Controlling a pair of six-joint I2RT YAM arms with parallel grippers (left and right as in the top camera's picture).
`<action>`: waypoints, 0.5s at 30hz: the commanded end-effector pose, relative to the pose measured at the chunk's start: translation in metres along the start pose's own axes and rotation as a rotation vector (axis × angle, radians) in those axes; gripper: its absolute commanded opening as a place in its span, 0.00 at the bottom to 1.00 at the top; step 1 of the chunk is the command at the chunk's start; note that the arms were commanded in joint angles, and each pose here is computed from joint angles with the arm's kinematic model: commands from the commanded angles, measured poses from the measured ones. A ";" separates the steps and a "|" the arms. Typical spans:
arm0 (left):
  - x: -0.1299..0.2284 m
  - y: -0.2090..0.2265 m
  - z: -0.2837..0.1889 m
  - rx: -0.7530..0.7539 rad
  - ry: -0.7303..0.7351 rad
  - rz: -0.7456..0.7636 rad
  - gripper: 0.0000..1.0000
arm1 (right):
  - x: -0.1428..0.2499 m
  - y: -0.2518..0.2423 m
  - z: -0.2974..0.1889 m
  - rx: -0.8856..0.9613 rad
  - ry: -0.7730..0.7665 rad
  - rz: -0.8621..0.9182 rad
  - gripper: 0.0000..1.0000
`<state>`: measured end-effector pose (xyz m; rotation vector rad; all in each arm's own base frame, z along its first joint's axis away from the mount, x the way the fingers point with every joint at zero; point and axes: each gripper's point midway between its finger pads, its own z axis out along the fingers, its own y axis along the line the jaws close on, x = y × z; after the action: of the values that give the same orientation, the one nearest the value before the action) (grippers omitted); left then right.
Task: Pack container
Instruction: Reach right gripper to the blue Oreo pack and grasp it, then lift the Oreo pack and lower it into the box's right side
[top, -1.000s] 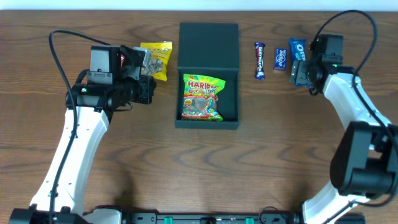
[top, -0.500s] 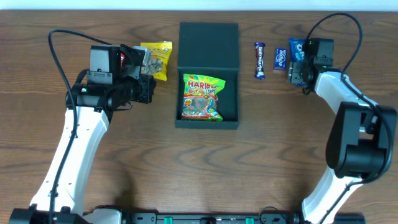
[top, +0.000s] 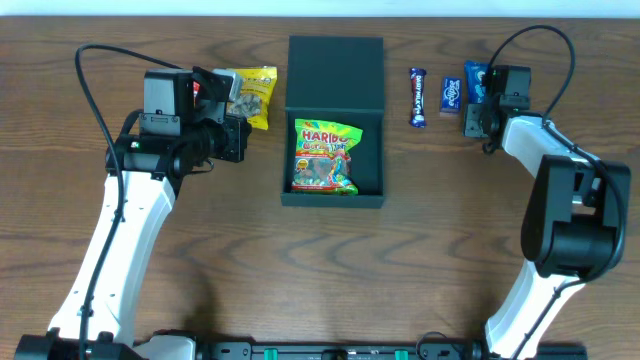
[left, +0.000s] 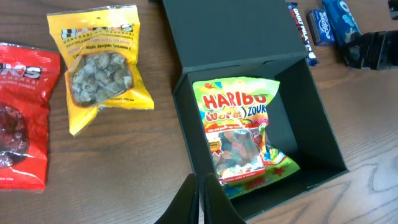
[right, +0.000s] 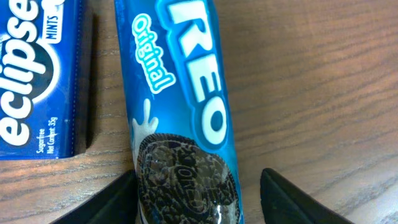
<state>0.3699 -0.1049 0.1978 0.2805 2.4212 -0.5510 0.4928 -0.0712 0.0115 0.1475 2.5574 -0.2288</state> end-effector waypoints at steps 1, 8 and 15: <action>-0.011 0.000 -0.007 -0.008 -0.033 0.019 0.06 | -0.003 -0.002 0.004 0.001 -0.008 0.005 0.48; -0.011 0.000 -0.007 -0.008 -0.034 0.020 0.06 | -0.004 -0.001 0.004 -0.001 -0.011 0.003 0.27; -0.013 0.014 -0.008 -0.089 -0.039 0.019 0.06 | -0.027 -0.003 -0.025 -0.002 -0.073 0.039 0.05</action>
<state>0.3722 -0.1007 0.1970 0.2692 2.4223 -0.5163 0.4932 -0.0704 0.0143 0.1511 2.5521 -0.2208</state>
